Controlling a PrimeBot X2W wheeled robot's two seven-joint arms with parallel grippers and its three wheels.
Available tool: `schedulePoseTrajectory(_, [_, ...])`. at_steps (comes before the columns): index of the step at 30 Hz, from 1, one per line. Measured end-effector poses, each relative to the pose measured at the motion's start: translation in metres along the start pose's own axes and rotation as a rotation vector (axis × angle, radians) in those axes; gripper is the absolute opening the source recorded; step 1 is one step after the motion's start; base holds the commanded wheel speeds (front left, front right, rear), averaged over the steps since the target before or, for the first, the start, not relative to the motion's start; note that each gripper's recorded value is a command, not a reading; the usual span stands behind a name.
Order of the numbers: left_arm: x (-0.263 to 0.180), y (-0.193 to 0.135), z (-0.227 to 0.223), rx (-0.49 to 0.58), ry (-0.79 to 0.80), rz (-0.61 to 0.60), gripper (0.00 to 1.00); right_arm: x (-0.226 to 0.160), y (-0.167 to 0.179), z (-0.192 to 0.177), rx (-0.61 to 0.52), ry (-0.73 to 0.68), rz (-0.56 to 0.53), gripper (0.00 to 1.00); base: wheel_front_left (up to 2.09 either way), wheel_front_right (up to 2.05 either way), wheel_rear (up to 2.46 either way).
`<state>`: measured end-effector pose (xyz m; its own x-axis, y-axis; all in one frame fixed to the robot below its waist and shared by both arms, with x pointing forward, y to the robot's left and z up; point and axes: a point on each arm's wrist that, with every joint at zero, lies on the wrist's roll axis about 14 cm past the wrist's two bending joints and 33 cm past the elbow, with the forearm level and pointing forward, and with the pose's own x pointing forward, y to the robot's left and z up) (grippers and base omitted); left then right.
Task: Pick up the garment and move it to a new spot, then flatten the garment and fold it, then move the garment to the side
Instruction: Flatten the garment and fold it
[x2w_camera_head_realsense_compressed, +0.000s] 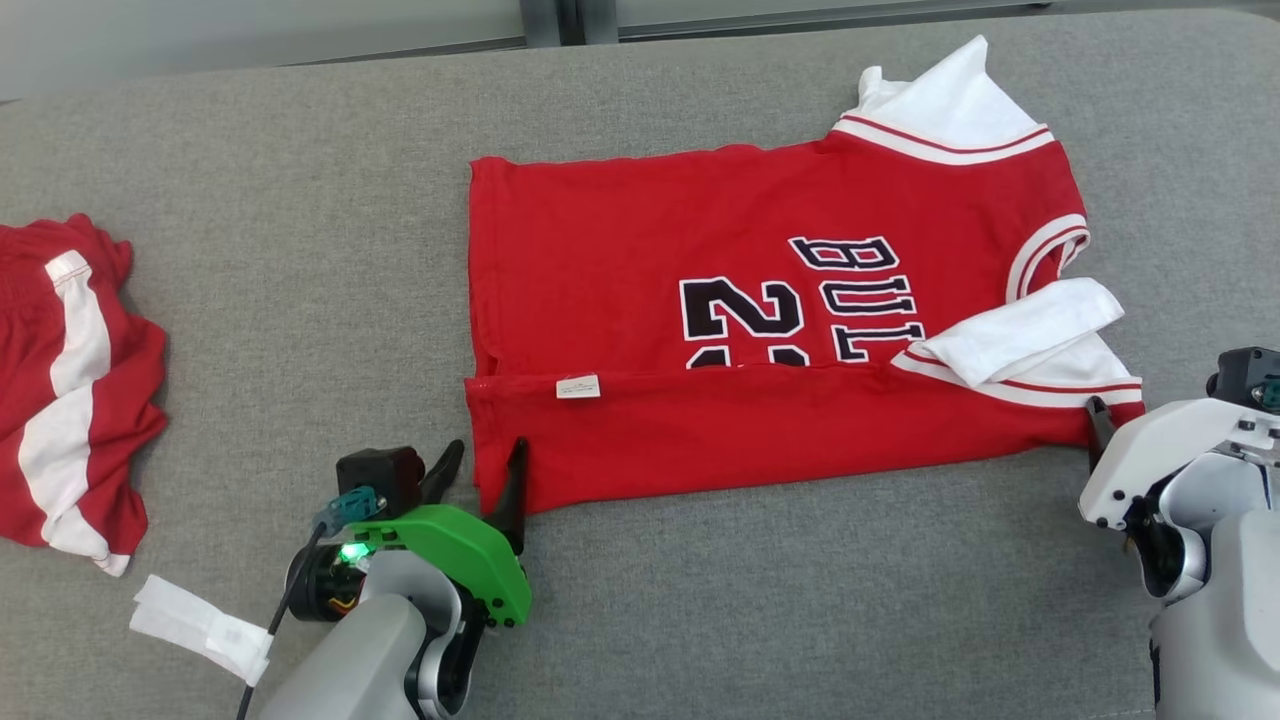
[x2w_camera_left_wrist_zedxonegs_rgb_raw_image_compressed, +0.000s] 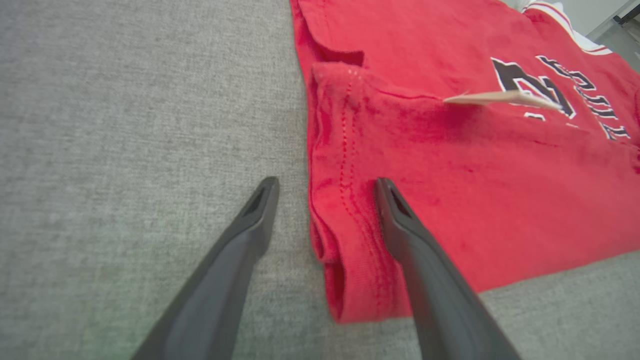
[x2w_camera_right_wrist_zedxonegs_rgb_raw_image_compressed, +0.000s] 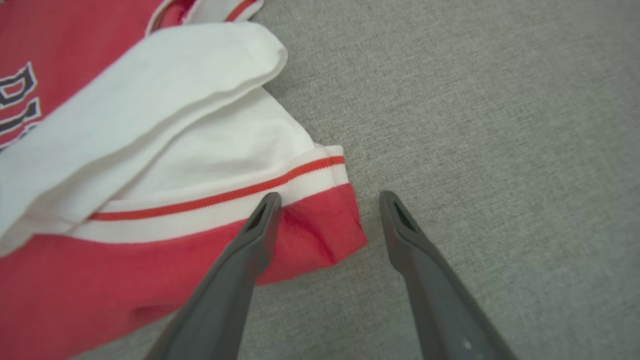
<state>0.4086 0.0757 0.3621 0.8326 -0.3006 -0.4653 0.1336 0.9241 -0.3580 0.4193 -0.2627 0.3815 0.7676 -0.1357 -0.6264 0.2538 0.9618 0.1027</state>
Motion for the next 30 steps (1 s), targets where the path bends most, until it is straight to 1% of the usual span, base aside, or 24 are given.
schedulePoseTrajectory(3, [0.003,-0.002,-0.003,0.002,0.022,-0.008,1.00,0.004,0.006,-0.004,0.001,0.021,0.017,1.00,0.00,0.00,0.00])
schedulePoseTrajectory(4, [0.003,-0.003,-0.005,0.002,0.033,-0.013,0.71,0.006,0.008,-0.006,0.007,0.029,0.025,0.98,0.00,0.00,0.00])
schedulePoseTrajectory(5, [0.004,-0.003,-0.006,0.004,0.038,-0.016,0.50,0.006,0.009,-0.007,0.013,0.035,0.029,0.75,0.00,0.00,0.00])
schedulePoseTrajectory(6, [0.004,-0.003,-0.008,0.003,0.047,-0.020,0.05,0.007,0.011,-0.008,0.018,0.039,0.033,0.27,0.00,0.00,0.00])
schedulePoseTrajectory(7, [0.005,-0.004,-0.008,0.000,0.054,-0.024,0.00,0.008,0.011,-0.009,0.016,0.043,0.035,0.00,0.00,0.00,0.00])
schedulePoseTrajectory(11, [0.005,-0.007,-0.012,-0.006,0.072,-0.043,0.00,0.008,0.019,-0.008,0.048,0.036,0.064,0.00,0.00,0.00,0.00])
schedulePoseTrajectory(15, [0.004,-0.011,-0.010,-0.016,0.074,-0.063,0.00,0.001,0.022,0.001,0.132,-0.005,0.099,0.00,0.00,0.00,0.00])
schedulePoseTrajectory(17, [0.001,-0.010,-0.009,-0.029,0.075,-0.070,0.00,-0.006,0.021,0.006,0.150,-0.026,0.111,0.00,0.00,0.00,0.00])
schedulePoseTrajectory(20, [-0.007,-0.008,-0.011,-0.048,0.083,-0.074,0.00,-0.019,0.024,0.006,0.210,-0.034,0.152,0.00,0.00,0.00,0.00])
schedulePoseTrajectory(21, [-0.009,-0.007,-0.011,-0.052,0.084,-0.077,0.00,-0.025,0.022,0.005,0.209,-0.034,0.155,0.00,0.00,0.00,0.00])
schedulePoseTrajectory(30, [-0.034,-0.002,-0.018,-0.043,0.122,-0.078,0.00,-0.063,-0.013,-0.017,0.215,-0.014,0.091,0.00,0.00,0.00,0.00])
